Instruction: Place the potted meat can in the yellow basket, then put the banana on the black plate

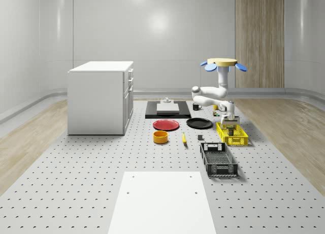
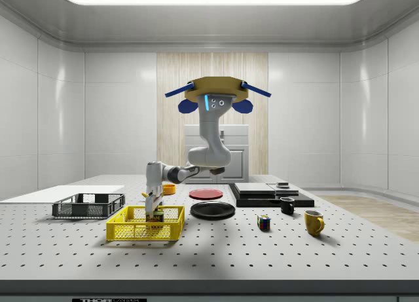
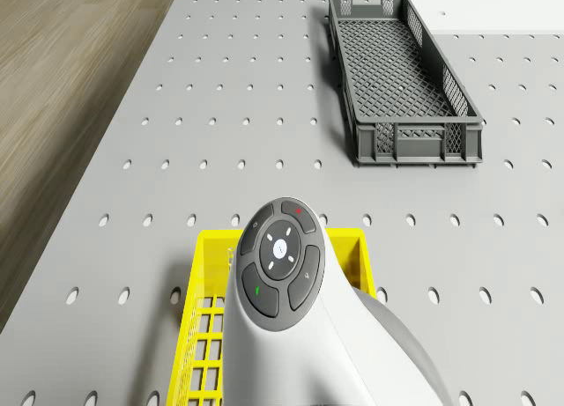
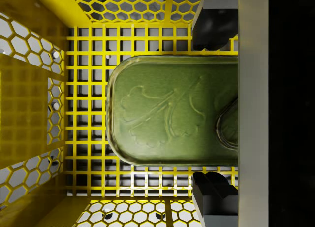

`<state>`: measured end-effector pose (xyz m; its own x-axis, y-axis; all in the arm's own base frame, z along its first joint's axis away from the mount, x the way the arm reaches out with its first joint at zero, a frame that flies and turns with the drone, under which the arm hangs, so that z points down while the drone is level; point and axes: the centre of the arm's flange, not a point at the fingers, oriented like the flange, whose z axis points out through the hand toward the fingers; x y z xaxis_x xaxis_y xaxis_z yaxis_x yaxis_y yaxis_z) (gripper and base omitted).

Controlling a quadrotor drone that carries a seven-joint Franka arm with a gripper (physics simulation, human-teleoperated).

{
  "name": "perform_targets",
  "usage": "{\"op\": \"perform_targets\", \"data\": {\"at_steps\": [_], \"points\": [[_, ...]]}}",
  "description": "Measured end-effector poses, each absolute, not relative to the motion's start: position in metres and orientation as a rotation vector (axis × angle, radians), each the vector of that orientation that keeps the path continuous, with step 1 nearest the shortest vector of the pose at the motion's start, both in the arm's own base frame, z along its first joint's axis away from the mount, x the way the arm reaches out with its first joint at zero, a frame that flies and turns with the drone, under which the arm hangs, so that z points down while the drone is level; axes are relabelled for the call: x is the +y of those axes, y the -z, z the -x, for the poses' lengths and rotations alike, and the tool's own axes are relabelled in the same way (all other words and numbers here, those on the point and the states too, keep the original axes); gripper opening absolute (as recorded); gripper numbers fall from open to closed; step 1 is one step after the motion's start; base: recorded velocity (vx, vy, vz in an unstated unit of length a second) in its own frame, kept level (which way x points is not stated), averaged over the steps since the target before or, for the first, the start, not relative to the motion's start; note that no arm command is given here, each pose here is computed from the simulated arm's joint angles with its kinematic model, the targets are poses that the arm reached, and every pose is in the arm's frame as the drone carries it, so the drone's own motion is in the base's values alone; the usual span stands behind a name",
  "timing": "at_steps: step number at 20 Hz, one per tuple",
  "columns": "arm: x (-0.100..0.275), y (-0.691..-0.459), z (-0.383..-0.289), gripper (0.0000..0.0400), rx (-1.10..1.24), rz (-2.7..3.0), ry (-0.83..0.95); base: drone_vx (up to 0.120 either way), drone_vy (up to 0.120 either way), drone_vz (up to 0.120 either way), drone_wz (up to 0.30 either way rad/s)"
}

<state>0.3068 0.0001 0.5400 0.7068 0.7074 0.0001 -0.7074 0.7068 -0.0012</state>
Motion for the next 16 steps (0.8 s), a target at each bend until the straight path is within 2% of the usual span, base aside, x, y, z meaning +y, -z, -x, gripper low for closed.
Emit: {"op": "perform_targets", "data": {"at_steps": [6, 7, 14, 16], "points": [[0.0001, -0.5317, -0.3068, 0.0394, -0.002, 0.0, -0.786, 0.0, 0.0, 0.12, 0.0], [0.0001, -0.5311, -0.3068, 0.0396, -0.002, 0.0, -0.786, 0.08, -0.12, 0.12, 0.0], [0.0, -0.5292, -0.3068, 0.0399, -0.002, -0.001, -0.786, 0.12, -0.12, 0.0, 0.0], [0.0, -0.529, -0.3068, 0.04, -0.002, -0.001, -0.786, 0.12, -0.12, 0.08, 0.0]]}}
